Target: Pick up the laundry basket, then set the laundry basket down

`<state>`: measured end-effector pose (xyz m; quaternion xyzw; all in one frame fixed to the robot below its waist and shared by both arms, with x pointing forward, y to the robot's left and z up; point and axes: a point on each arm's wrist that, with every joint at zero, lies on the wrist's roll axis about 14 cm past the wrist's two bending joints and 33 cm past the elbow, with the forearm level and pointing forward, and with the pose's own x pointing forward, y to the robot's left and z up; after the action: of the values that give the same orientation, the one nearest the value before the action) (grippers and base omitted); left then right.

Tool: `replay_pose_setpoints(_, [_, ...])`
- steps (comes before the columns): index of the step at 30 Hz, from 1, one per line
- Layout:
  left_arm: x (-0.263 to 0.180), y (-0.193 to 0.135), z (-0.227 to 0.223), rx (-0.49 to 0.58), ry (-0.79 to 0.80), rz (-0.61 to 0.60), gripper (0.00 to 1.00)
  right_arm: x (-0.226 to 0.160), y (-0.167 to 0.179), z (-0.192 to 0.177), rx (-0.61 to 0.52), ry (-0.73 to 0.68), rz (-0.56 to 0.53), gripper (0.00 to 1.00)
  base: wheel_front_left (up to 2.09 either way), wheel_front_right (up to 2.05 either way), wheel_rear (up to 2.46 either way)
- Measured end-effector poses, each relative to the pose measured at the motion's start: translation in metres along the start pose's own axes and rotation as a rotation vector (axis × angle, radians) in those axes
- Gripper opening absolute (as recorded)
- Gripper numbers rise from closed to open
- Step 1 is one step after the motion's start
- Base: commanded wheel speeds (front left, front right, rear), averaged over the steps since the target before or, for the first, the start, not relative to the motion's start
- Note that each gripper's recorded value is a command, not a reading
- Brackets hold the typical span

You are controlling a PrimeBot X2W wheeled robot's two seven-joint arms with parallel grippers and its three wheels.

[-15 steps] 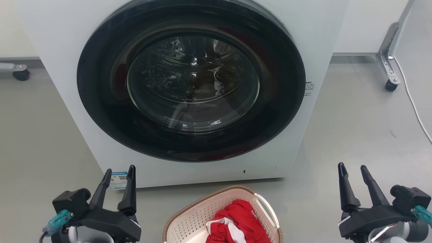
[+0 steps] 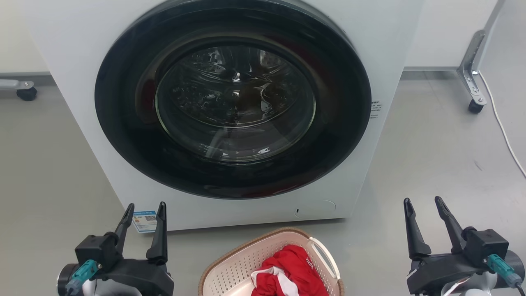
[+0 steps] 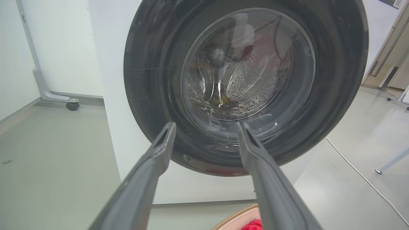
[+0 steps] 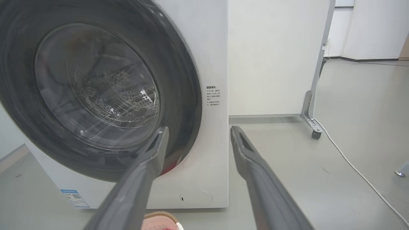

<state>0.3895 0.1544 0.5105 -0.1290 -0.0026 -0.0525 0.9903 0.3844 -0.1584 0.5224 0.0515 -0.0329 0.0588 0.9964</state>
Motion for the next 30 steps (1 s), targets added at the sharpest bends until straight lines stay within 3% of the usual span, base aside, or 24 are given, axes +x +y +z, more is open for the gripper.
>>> replay_pose_setpoints(12, [-0.0011,0.0010,0.0053,0.125,-0.039,-0.001,1.00,-0.0028,0.0031,0.0056,-0.118,-0.042,0.015,1.00,0.00,0.00,0.00])
replay_pose_setpoints(30, [-0.0016,0.0041,-0.0004,0.128,-0.014,0.007,1.00,-0.0032,0.0003,-0.0004,-0.112,-0.022,0.008,1.00,0.00,0.00,0.00])
